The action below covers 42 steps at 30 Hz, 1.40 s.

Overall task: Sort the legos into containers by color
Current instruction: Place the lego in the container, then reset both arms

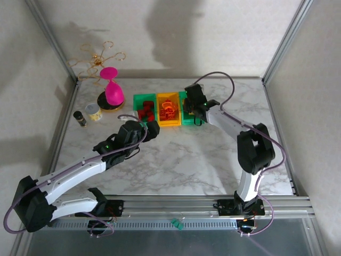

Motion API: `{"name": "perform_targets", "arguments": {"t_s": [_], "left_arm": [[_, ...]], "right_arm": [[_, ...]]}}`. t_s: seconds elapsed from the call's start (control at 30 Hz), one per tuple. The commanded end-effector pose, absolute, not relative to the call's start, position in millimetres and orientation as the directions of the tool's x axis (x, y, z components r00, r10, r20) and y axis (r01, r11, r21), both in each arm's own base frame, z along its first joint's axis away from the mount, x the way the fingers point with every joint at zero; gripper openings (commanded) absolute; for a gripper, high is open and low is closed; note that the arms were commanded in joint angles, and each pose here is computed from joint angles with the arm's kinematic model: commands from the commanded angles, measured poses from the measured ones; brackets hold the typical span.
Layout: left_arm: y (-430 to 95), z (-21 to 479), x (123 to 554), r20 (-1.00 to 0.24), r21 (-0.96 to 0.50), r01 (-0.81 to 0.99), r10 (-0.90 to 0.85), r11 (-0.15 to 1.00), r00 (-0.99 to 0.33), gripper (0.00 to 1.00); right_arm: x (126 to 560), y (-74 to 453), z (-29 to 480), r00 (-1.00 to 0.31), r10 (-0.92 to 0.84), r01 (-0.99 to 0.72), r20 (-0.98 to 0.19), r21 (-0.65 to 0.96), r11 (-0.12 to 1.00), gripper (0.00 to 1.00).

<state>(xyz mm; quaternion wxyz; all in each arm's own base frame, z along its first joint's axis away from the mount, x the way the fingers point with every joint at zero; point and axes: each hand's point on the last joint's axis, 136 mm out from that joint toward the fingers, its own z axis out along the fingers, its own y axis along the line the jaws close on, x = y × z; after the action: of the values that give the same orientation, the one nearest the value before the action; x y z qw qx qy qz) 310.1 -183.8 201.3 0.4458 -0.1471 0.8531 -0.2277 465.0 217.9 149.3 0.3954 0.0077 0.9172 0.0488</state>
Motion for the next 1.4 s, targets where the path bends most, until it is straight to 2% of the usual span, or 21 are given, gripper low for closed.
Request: {"name": "perform_targets", "arguments": {"t_s": [0.0, 0.23, 0.37, 0.53, 0.77, 0.87, 1.03, 1.17, 1.27, 1.37], "left_arm": [[-184, 219, 325, -0.699, -0.550, -0.026, -0.477, 0.835, -0.533, 1.00], [-169, 223, 336, -0.702, -0.551, -0.058, -0.500, 0.832, -0.507, 1.00], [-164, 222, 337, -0.700, -0.552, -0.071, -0.509, 0.831, -0.501, 1.00], [-159, 221, 336, -0.698, -0.558, -0.076, -0.517, 0.827, -0.496, 1.00], [-153, 219, 338, -0.697, -0.561, -0.091, -0.529, 0.823, -0.483, 1.00], [-146, 222, 341, -0.705, -0.552, -0.100, -0.528, 0.828, -0.474, 1.00], [-101, 234, 348, -0.768, -0.481, -0.194, -0.518, 0.855, -0.376, 1.00], [-38, 231, 351, -0.804, -0.449, -0.327, -0.536, 0.831, -0.257, 1.00], [16, 220, 341, -0.865, -0.380, -0.468, -0.486, 0.798, -0.127, 1.00], [64, 205, 328, -0.911, -0.291, -0.619, -0.410, 0.729, -0.055, 1.00]], "right_arm": [[498, 215, 152, -0.655, 0.013, -0.025, -0.755, 0.039, 0.999, 0.42], [544, 223, 138, -0.641, -0.022, -0.050, -0.767, 0.013, 0.999, 0.46], [555, 228, 127, -0.659, -0.028, -0.072, -0.752, 0.026, 0.997, 0.49], [549, 238, 151, -0.615, -0.034, -0.147, -0.788, 0.072, 0.987, 0.64], [521, 230, 206, -0.538, 0.013, -0.183, -0.843, 0.132, 0.974, 0.74], [504, 217, 226, -0.505, 0.041, -0.169, -0.862, 0.146, 0.975, 0.82], [474, 170, 260, -0.384, 0.094, -0.081, -0.919, 0.135, 0.988, 0.98], [443, 96, 256, -0.307, 0.206, 0.095, -0.929, 0.185, 0.978, 0.98], [418, 31, 236, -0.259, 0.269, 0.281, -0.928, 0.195, 0.940, 0.99], [388, -23, 206, -0.213, 0.287, 0.421, -0.934, 0.177, 0.890, 0.99]]}}
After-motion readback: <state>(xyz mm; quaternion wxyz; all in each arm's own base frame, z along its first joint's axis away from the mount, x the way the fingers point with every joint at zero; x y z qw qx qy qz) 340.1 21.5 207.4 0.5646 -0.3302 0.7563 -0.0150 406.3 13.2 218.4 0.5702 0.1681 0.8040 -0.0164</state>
